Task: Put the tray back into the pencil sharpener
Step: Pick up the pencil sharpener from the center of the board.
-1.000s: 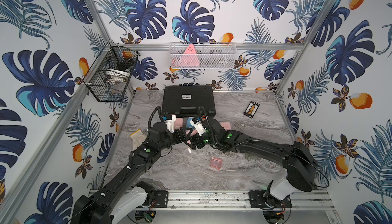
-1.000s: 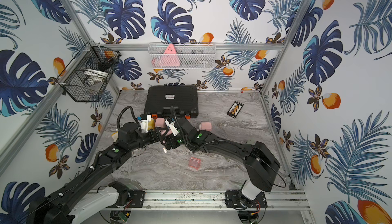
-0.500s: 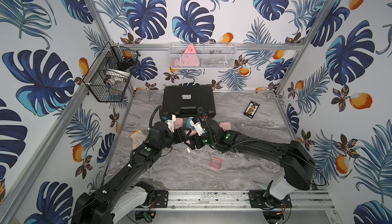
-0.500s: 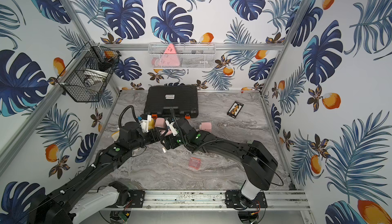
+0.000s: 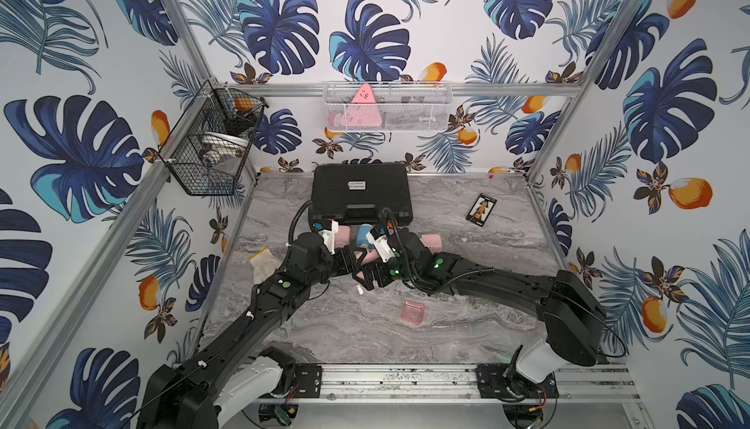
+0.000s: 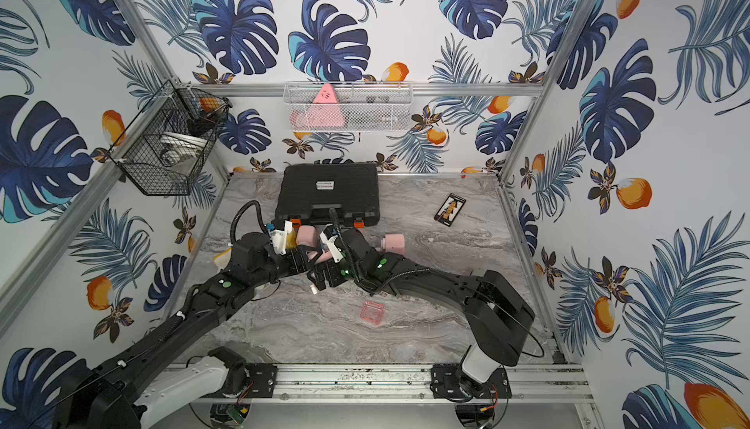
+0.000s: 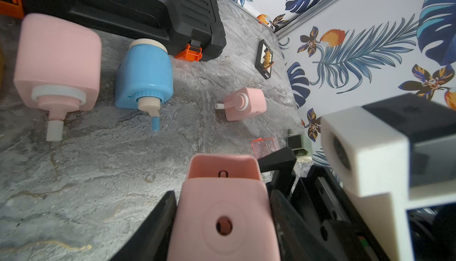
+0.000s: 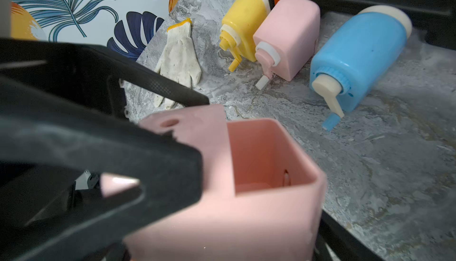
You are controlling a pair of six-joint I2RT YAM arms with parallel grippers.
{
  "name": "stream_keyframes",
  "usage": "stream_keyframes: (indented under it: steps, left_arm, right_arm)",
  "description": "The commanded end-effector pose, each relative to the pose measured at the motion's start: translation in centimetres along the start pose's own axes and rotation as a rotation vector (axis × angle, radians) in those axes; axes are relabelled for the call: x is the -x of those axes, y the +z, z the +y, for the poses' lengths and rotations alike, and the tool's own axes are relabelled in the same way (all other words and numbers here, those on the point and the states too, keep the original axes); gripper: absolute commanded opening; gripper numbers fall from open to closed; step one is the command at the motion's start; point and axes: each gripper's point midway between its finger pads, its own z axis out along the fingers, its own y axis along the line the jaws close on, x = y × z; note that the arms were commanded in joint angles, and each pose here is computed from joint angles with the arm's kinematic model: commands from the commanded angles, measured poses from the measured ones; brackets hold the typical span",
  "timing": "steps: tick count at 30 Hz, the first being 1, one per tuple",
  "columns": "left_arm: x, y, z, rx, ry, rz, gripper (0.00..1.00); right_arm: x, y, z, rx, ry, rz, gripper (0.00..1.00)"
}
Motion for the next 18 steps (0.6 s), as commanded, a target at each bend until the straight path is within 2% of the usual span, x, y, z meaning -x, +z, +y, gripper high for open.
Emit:
stream_keyframes:
  steps: [1,10,18]
  left_arm:
    - [-0.9,0.1,0.0,0.000,0.039,0.051,0.47]
    - [-0.4,0.4,0.9,0.093,0.120,0.093,0.46]
    - [0.6,-0.2,0.0,0.153,0.369,0.231,0.45]
  right_arm:
    - [3.6,-1.3,1.6,0.070,-0.013,-0.159,1.00]
    - [1.1,-5.9,0.3,0.050,0.012,-0.229,1.00]
    - [-0.4,-10.3,-3.6,-0.158,0.030,-0.282,1.00]
